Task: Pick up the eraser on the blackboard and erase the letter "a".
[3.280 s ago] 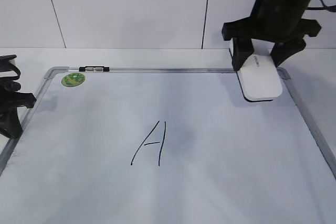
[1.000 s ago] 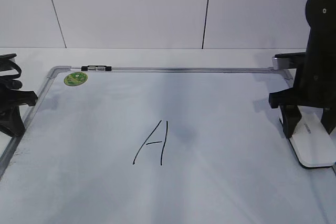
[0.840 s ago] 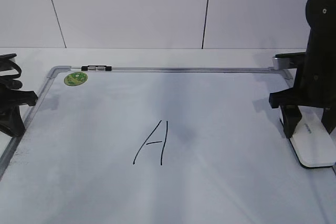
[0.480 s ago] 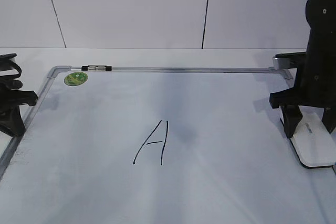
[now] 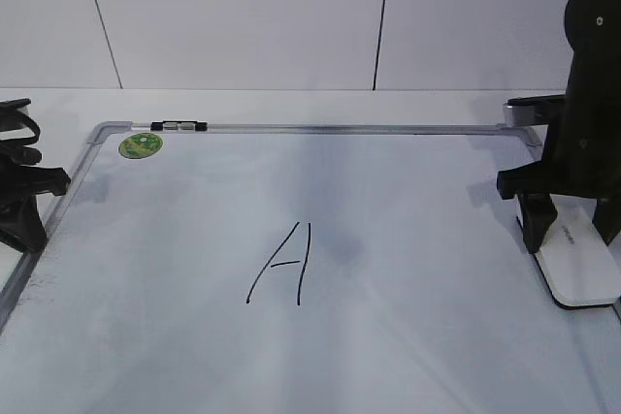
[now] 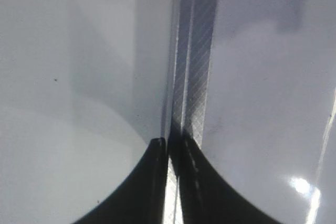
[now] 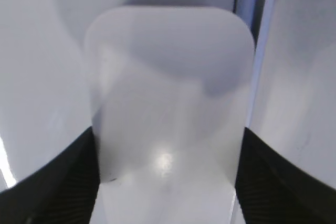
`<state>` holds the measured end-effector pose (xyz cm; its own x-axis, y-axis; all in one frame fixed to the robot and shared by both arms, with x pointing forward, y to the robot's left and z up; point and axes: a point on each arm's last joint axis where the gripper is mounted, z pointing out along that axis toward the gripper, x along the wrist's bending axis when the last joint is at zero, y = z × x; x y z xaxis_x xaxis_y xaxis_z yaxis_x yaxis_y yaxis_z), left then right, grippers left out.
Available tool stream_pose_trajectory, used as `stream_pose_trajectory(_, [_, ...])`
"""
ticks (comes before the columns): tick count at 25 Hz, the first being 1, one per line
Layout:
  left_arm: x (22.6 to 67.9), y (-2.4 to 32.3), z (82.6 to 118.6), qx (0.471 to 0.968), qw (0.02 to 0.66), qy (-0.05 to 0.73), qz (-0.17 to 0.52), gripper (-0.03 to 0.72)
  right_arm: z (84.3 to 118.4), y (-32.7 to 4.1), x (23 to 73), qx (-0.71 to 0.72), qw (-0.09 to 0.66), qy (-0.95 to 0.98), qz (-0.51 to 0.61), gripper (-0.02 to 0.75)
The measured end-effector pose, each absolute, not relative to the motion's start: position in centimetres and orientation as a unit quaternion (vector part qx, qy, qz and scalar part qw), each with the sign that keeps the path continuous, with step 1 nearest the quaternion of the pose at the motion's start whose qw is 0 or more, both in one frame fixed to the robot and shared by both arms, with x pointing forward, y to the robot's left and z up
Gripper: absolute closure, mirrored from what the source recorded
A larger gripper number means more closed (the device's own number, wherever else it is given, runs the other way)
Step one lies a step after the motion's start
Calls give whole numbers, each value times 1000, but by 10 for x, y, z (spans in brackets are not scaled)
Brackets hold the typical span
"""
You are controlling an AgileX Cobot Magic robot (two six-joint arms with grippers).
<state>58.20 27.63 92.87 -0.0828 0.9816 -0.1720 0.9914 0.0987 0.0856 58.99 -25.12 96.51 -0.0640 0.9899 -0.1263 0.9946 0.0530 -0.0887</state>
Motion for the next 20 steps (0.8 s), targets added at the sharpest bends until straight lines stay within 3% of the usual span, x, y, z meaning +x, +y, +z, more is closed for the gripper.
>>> stream_pose_trajectory(8, [582, 276, 929, 671, 93, 735, -26, 641, 958, -251, 591, 683, 12, 726, -83, 197])
stream_pose_trajectory(15, [582, 276, 929, 672, 94, 734, -26, 641, 957, -251, 592, 682, 14, 726, -82, 112])
stream_pose_trajectory(20, [582, 276, 929, 671, 94, 735, -26, 641, 957, -251, 593, 683, 15, 726, -81, 94])
